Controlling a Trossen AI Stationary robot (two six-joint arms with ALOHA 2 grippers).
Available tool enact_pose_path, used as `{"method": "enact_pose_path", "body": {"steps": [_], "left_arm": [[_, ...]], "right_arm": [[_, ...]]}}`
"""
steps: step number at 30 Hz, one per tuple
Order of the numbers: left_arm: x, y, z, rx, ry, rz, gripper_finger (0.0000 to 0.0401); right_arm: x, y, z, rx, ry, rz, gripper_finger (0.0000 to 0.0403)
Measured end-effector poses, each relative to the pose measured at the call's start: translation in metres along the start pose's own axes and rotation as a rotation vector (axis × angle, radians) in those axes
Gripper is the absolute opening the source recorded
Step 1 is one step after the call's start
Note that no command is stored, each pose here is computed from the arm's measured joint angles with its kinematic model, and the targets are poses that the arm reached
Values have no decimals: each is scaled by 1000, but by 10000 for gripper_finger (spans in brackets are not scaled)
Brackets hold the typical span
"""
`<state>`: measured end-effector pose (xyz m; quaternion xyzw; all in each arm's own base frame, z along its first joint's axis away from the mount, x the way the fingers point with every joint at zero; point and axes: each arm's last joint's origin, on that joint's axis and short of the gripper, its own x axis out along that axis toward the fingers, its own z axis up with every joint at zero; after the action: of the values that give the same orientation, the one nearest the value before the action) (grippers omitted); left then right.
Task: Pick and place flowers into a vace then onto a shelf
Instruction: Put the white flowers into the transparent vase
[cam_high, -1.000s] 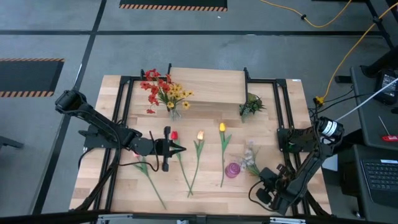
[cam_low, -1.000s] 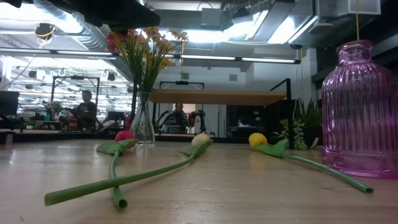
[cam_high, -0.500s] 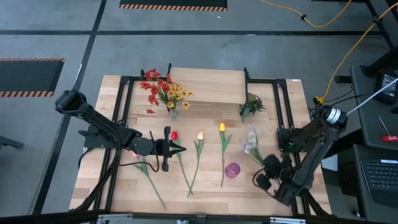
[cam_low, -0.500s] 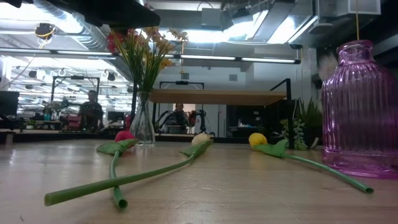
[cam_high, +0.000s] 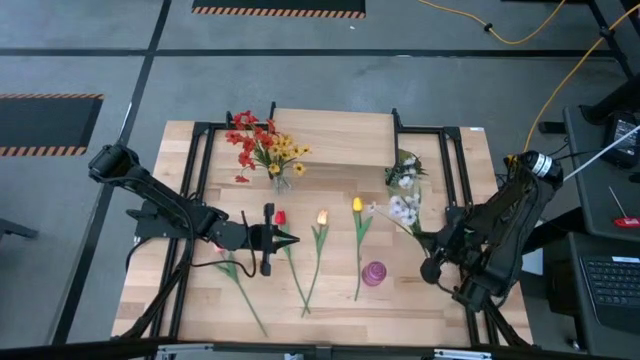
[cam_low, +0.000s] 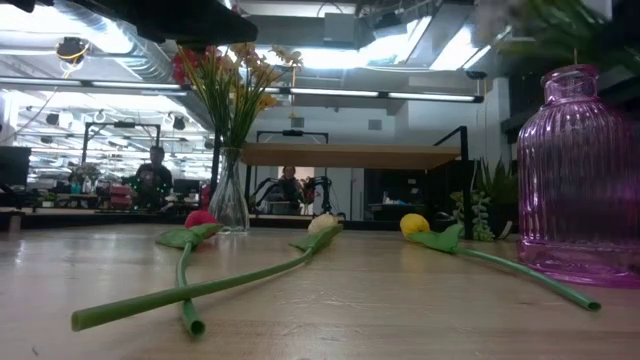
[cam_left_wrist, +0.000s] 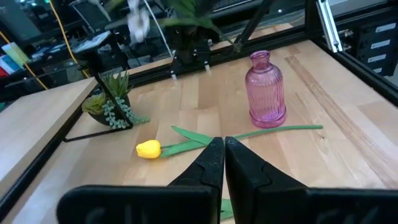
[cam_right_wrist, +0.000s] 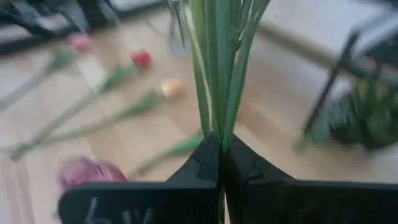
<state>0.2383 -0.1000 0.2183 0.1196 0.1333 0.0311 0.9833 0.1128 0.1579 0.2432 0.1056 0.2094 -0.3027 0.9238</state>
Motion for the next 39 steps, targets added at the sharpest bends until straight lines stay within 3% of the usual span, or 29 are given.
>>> {"method": "enact_pose_path", "body": {"steps": [10,17,24,28,32,39], "left_arm": [[0,0,1,-64,-7,3,33],[0,2,6,-96,-59,15,55],[4,10,8,-120,-81,49,66],[6,14,8,-124,-78,60,68],[6,14,8,-123,-79,32,67],[6,13,8,-120,-77,25,68]], "right_arm": [[-2,-1,14,-113,-304,90,0],[2,-5,22,-95,-282,58,0],[7,5,39,-134,-127,34,0],[14,21,56,-210,-14,112,0],[23,26,80,-260,8,220,0],[49,18,105,-316,-137,427,0]]}}
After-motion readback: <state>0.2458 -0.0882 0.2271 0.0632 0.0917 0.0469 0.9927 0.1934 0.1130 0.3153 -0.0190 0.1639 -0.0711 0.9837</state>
